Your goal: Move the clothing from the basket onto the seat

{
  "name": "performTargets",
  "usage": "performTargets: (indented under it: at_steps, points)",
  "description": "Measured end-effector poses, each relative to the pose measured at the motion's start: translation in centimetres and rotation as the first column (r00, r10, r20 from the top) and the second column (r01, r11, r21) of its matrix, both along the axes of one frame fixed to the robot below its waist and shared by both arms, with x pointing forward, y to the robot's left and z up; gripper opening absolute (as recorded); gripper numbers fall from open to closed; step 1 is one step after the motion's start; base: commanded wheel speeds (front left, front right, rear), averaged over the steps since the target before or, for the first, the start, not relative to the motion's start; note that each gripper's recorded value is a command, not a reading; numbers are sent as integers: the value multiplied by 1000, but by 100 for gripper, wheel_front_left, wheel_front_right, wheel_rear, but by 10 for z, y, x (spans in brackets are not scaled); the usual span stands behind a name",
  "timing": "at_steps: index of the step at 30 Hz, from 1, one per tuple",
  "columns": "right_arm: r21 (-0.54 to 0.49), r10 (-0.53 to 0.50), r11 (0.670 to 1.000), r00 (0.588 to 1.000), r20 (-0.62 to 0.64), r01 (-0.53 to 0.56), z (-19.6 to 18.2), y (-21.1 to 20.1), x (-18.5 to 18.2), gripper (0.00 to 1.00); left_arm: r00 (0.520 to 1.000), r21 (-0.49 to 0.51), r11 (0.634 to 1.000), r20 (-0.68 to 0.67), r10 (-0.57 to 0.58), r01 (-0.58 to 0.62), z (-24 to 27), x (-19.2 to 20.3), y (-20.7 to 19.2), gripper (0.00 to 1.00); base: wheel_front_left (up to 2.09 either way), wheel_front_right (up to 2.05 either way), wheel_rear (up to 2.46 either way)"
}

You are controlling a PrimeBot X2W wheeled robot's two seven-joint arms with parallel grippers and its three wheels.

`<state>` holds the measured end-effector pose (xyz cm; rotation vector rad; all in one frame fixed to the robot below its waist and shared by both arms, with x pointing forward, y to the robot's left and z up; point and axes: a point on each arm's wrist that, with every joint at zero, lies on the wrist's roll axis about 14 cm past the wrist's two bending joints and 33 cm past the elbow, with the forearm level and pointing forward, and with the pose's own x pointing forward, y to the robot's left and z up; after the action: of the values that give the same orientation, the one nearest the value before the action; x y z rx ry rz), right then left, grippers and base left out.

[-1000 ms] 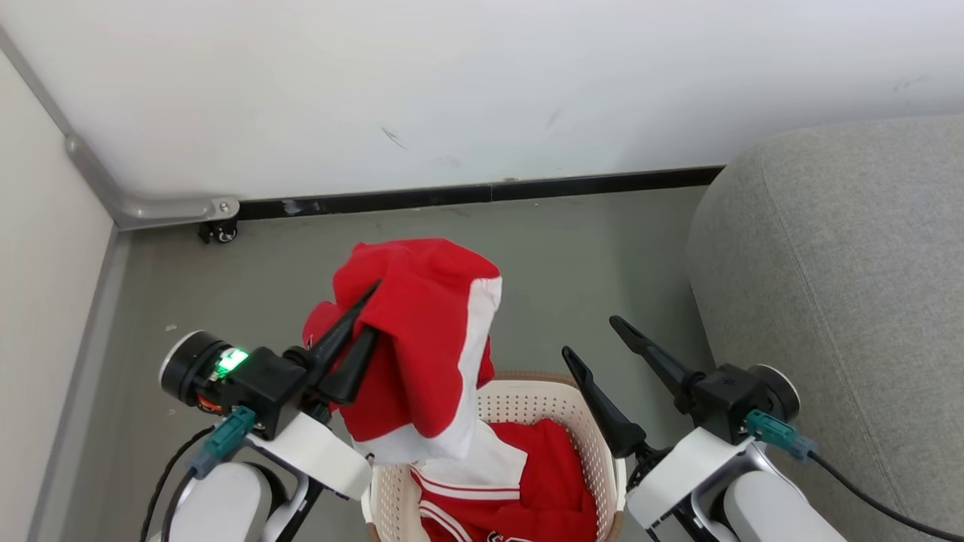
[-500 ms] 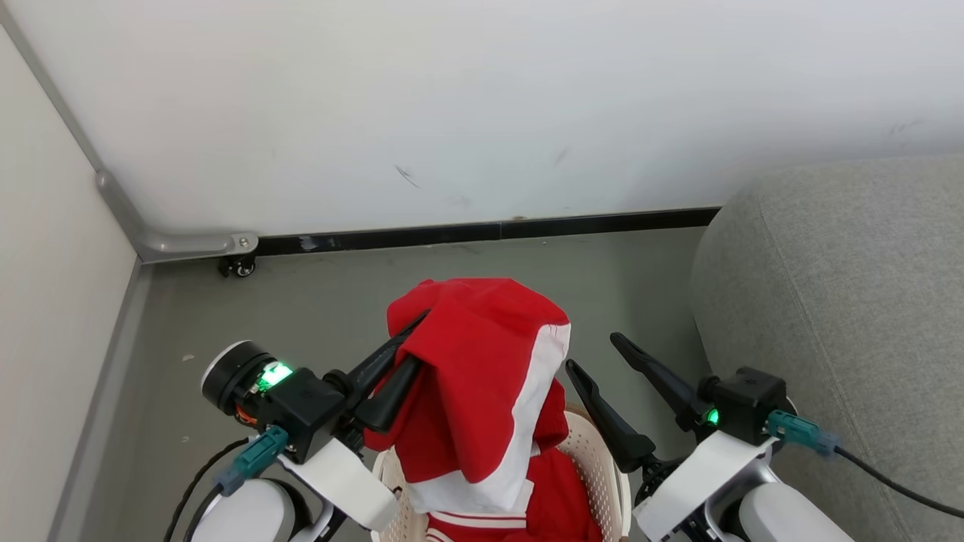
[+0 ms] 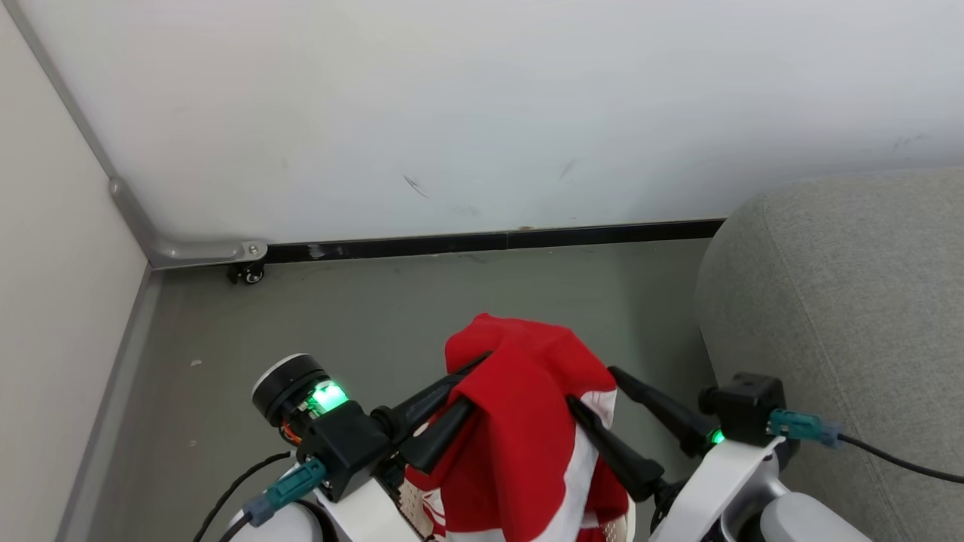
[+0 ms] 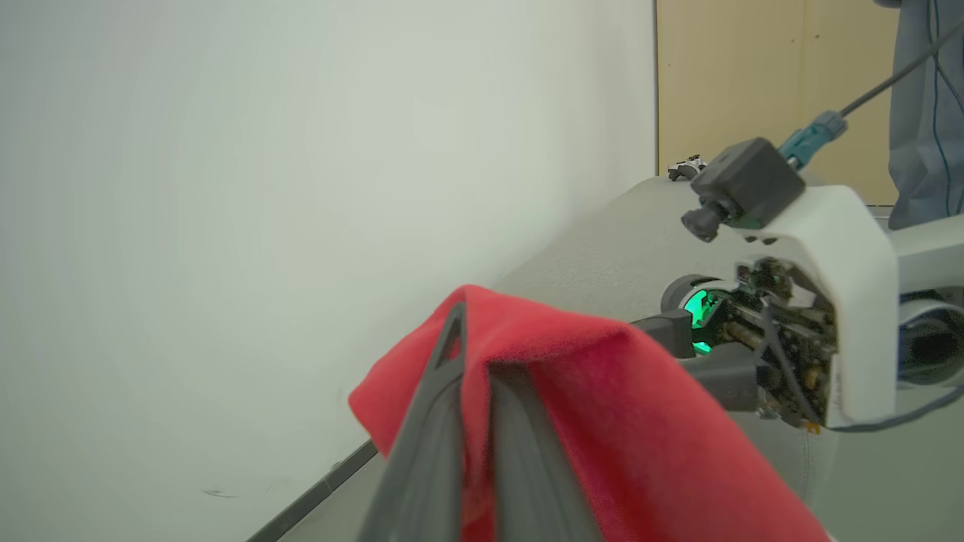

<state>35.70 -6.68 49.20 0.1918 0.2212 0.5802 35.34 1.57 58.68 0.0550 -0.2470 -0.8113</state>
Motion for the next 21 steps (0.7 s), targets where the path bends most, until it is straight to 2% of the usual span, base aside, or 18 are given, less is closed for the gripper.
performTargets:
  at_steps: [8, 21]
  points:
    - [28, 144, 989, 988, -58, -143, 1, 31, -18, 100, 999, 3, 999, 7, -44, 44, 4, -6, -5, 0, 0, 0, 0]
    - [19, 240, 971, 968, -76, -240, 10, 42, -17, 100, 993, -5, 993, 36, -115, 115, 17, -11, -16, 0, 0, 0, 0]
